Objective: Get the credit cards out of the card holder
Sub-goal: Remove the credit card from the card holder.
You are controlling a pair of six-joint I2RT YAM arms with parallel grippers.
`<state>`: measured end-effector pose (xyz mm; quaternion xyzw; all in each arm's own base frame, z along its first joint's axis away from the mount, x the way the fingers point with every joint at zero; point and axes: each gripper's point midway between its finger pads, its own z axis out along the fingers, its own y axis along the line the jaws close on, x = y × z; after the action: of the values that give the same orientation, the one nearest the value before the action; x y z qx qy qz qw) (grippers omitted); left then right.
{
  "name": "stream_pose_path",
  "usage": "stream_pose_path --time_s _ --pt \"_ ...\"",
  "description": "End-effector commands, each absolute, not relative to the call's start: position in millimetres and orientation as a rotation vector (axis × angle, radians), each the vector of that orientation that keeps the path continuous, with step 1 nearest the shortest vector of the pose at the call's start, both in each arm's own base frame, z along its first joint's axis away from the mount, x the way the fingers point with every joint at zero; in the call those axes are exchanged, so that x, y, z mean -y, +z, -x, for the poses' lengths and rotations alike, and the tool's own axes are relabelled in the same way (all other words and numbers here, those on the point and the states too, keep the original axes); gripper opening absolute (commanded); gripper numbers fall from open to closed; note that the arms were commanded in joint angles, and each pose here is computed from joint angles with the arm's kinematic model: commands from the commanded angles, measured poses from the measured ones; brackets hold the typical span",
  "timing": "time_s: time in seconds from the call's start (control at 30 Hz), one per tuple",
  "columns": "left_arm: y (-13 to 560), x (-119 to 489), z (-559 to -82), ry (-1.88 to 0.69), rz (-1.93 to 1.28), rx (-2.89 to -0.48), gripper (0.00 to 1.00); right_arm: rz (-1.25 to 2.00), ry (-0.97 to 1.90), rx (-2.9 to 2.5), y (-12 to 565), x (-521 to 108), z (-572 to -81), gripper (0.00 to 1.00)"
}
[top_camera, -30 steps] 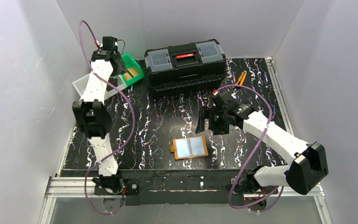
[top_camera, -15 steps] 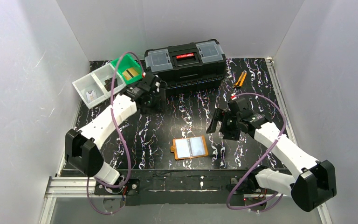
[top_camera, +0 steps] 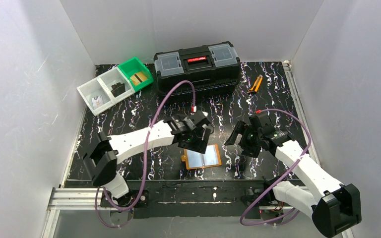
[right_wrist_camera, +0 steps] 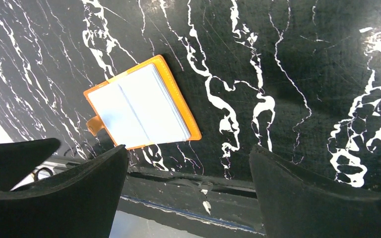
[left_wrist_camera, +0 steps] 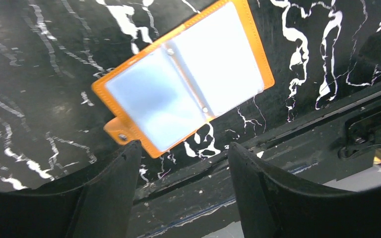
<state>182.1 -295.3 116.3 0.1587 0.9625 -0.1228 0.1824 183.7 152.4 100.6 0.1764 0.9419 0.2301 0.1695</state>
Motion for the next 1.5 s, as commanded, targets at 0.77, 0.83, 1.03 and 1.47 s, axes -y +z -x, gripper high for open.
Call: stream_pose_path --time_s 0.77,0.83,1.03,1.47 --pt "30.5 356.3 -170.7 -0.199 -0.806 -2.715 0.56 -0.672 0.634 -2.633 92.6 -132.1 -177.3 0.98" --pt "22.1 352.3 -170.1 -0.167 -0.819 -2.725 0.54 -0.661 0.635 -2.646 90.8 -132.9 -176.4 0.98" --pt "7.1 342.3 -165.7 -0.122 -0.820 -2.750 0.44 -0.646 0.642 -2.675 84.9 -135.0 -173.6 0.98" --pt "11.9 331.8 -166.6 -0.231 -0.772 -2.774 0.00 -0.595 0.746 -2.717 77.9 -154.9 -171.3 0.95"
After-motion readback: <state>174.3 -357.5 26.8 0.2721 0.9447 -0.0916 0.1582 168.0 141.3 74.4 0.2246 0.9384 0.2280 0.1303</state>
